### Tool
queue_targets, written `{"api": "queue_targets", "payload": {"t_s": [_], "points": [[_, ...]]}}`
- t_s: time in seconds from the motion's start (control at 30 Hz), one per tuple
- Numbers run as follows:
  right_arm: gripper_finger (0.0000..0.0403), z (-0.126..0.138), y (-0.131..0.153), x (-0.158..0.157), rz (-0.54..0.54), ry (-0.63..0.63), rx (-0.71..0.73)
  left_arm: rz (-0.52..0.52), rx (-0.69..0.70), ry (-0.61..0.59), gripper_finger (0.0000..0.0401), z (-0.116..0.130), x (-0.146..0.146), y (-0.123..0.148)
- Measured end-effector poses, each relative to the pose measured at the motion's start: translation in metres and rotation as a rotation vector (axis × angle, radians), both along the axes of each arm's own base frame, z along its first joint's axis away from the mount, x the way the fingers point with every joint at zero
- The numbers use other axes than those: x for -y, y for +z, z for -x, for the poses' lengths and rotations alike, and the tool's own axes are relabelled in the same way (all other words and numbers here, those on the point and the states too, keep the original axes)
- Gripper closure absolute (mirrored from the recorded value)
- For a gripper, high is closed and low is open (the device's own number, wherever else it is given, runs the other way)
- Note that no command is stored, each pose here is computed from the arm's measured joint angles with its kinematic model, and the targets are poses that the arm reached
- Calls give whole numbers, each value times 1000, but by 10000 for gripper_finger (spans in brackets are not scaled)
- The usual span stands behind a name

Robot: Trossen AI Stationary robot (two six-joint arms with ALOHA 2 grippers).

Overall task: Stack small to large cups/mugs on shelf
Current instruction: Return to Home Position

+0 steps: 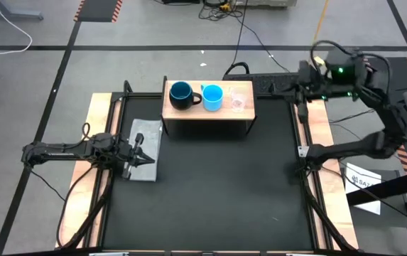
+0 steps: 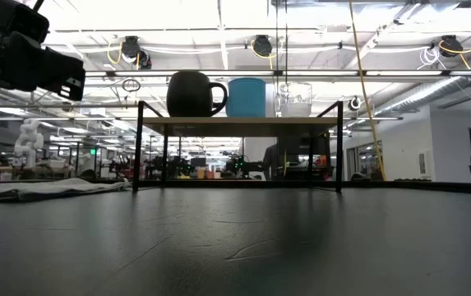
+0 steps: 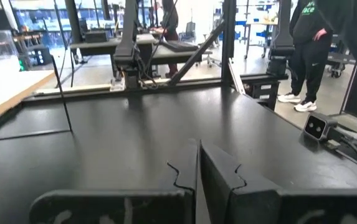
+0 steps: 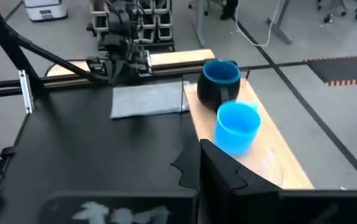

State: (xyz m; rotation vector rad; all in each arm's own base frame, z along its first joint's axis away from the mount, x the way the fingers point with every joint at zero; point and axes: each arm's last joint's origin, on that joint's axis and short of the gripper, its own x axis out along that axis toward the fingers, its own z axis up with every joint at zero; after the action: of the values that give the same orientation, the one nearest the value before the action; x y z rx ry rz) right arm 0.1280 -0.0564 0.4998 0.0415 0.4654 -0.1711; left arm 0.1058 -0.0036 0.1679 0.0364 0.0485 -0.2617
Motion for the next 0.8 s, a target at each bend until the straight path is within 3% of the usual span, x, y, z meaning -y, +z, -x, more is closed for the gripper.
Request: {"api": "queue_targets", "payload": {"t_s": [0.17, 0.5, 0.8], "points": [[403, 29, -39, -17, -23, 17, -37, 7, 4, -1, 380, 0, 0, 1], [403, 81, -147, -45, -99, 69, 7, 21, -4, -2, 380, 0, 0, 0], [403, 102, -207, -55, -61, 64, 144, 2, 0, 2, 380, 0, 0, 0]]}}
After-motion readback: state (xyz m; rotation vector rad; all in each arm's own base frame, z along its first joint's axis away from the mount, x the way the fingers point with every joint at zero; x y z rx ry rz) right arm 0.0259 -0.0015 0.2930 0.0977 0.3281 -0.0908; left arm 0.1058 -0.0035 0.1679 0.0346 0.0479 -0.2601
